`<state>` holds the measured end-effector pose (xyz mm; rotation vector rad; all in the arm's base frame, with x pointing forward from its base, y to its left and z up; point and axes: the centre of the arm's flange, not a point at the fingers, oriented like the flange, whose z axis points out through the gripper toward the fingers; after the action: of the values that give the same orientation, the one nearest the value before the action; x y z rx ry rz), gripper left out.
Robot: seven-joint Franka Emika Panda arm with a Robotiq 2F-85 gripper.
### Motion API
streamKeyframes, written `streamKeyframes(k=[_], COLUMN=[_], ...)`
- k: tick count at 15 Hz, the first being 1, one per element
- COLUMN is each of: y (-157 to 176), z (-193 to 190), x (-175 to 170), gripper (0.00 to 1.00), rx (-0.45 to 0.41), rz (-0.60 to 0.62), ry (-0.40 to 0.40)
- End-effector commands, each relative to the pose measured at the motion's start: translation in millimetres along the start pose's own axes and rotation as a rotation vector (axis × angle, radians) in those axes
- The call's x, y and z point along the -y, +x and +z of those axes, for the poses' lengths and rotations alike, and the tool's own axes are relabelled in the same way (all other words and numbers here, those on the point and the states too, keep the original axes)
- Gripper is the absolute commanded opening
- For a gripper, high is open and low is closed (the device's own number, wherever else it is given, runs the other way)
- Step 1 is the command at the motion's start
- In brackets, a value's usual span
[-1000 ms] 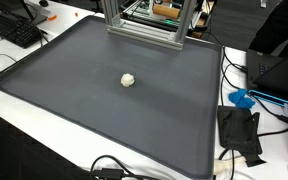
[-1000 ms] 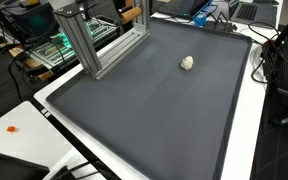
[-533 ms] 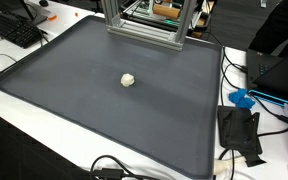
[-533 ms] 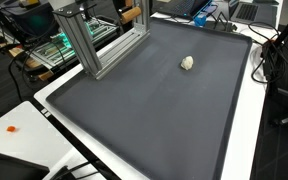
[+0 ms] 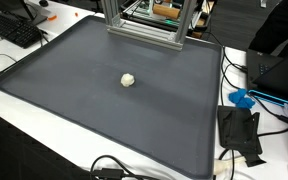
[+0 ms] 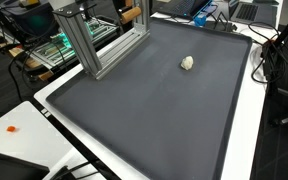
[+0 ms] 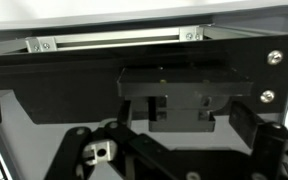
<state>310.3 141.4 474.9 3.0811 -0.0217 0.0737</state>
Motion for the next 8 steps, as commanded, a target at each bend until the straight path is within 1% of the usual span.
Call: streamKeyframes(k=[1, 4, 5, 6, 7, 8], y=[-9.3, -9.7, -10.0, -10.2, -10.6, -10.9], z=[5.0, 6.0, 6.2, 6.2, 6.0, 6.1], x=[-1.7, -1.8, -2.1, -2.3, -2.6, -2.5], gripper=[0.98, 0.92, 0.88, 0.87, 0.80, 0.83], rx=[0.010, 0.014, 0.015, 0.016, 0.018, 0.021], rz=[0.026, 0.030, 0.032, 0.034, 0.036, 0.035], ry=[0.023, 0.022, 0.021, 0.020, 0.019, 0.017])
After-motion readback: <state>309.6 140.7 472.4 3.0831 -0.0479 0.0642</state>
